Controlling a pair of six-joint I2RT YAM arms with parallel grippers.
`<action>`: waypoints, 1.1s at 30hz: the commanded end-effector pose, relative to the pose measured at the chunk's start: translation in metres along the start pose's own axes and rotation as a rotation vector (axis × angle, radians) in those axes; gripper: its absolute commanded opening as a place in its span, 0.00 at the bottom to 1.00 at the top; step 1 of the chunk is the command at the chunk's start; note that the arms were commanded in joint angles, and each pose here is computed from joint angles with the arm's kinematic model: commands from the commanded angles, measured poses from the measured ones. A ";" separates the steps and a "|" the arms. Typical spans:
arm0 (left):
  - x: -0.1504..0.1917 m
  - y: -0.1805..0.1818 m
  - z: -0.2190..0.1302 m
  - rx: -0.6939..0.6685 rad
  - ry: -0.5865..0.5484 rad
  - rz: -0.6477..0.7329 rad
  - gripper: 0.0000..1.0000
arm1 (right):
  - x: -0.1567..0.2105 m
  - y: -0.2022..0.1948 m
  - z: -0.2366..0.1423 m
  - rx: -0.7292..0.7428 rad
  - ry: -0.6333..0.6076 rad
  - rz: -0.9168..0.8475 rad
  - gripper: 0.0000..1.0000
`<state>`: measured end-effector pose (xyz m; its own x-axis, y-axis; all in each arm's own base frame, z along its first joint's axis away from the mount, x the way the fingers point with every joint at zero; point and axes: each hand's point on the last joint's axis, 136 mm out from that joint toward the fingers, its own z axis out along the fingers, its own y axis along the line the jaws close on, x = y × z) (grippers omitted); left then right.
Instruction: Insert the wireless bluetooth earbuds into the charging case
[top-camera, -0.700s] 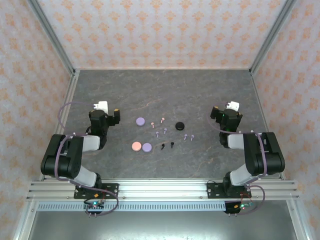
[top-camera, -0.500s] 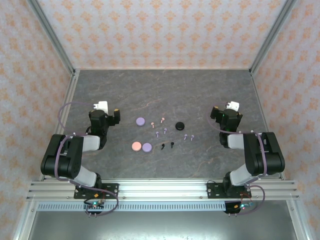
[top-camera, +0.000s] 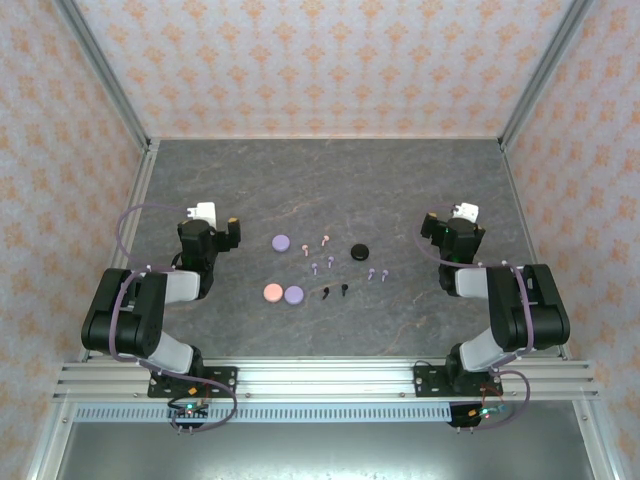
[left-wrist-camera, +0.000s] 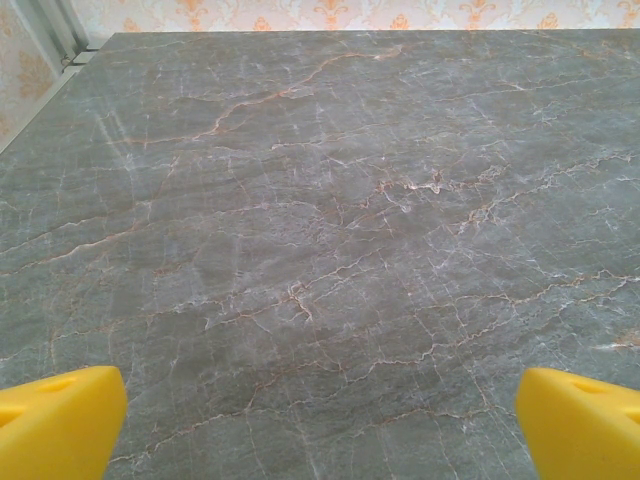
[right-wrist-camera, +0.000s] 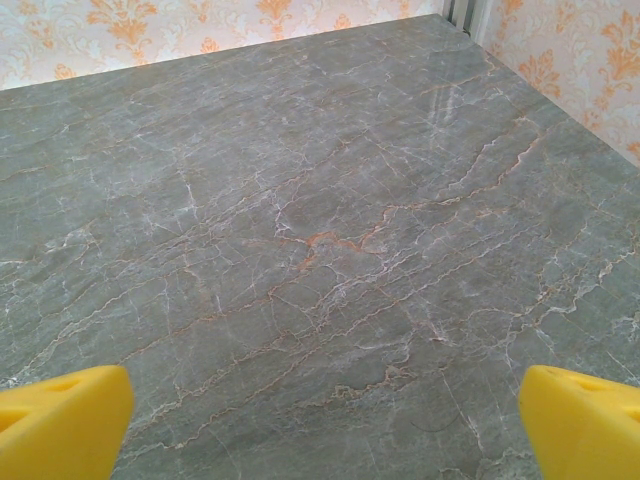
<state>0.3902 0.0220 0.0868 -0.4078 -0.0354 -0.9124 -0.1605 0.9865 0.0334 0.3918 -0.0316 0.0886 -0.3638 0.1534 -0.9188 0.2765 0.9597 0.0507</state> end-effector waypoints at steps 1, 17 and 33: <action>-0.007 0.001 0.000 -0.005 -0.016 -0.012 1.00 | -0.002 -0.002 0.000 0.002 -0.008 0.020 0.99; -0.070 0.013 -0.058 -0.046 0.066 -0.211 1.00 | -0.048 0.003 -0.057 -0.040 0.120 0.085 0.99; -0.046 -0.097 -0.107 0.402 0.371 -0.509 1.00 | -0.013 0.110 -0.134 -0.385 0.506 -0.092 1.00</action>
<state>0.3351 -0.0685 0.1655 -0.6131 -0.4412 -0.6553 -0.1054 0.8678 -0.4857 0.3265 0.0818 0.1661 -0.6947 0.1463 -0.7043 -0.0207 0.9746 0.2229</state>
